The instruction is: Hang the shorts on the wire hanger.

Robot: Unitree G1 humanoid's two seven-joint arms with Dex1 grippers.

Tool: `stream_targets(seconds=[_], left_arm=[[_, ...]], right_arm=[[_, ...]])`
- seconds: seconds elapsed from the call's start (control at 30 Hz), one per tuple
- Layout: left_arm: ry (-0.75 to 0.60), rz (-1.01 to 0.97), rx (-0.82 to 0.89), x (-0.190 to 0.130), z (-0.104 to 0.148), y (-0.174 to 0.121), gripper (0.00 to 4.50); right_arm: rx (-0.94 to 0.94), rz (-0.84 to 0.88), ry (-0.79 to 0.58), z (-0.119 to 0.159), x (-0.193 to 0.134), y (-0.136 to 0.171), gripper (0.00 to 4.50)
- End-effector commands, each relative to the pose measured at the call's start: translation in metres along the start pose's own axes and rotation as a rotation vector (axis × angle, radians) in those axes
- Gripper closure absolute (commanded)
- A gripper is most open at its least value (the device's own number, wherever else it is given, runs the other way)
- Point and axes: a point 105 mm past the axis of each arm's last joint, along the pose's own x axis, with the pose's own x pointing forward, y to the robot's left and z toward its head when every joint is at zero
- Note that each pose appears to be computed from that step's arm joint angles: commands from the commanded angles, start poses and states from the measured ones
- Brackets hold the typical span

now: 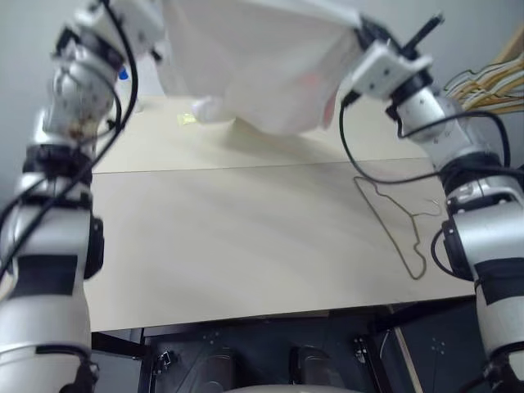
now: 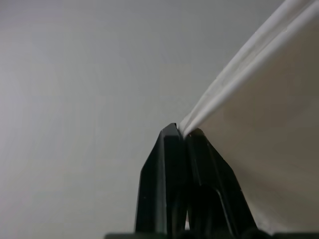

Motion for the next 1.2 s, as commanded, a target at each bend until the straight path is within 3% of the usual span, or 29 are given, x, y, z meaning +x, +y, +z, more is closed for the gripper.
stream_targets(seconds=[0.03,0.27,0.47,0.8,1.2], left_arm=[[-0.033,-0.090,-0.086,-0.041,0.004,0.001,4.47],[0.148,-0.649,-0.297,-0.151,0.006,-0.082,4.47],[0.234,-1.039,-0.392,-0.213,0.031,-0.107,4.47],[0.206,-1.438,-0.502,-0.262,0.078,-0.123,4.47],[0.161,-1.519,-0.662,-0.284,0.122,-0.132,4.47]], right_arm=[[0.010,0.227,0.001,-0.017,-0.040,0.033,4.50],[0.101,0.575,-0.179,0.006,-0.095,0.108,4.50],[0.097,0.794,-0.293,0.024,-0.141,0.144,4.50],[0.065,0.943,-0.329,0.032,-0.178,0.156,4.50],[0.164,0.976,-0.302,0.055,-0.209,0.164,4.50]])
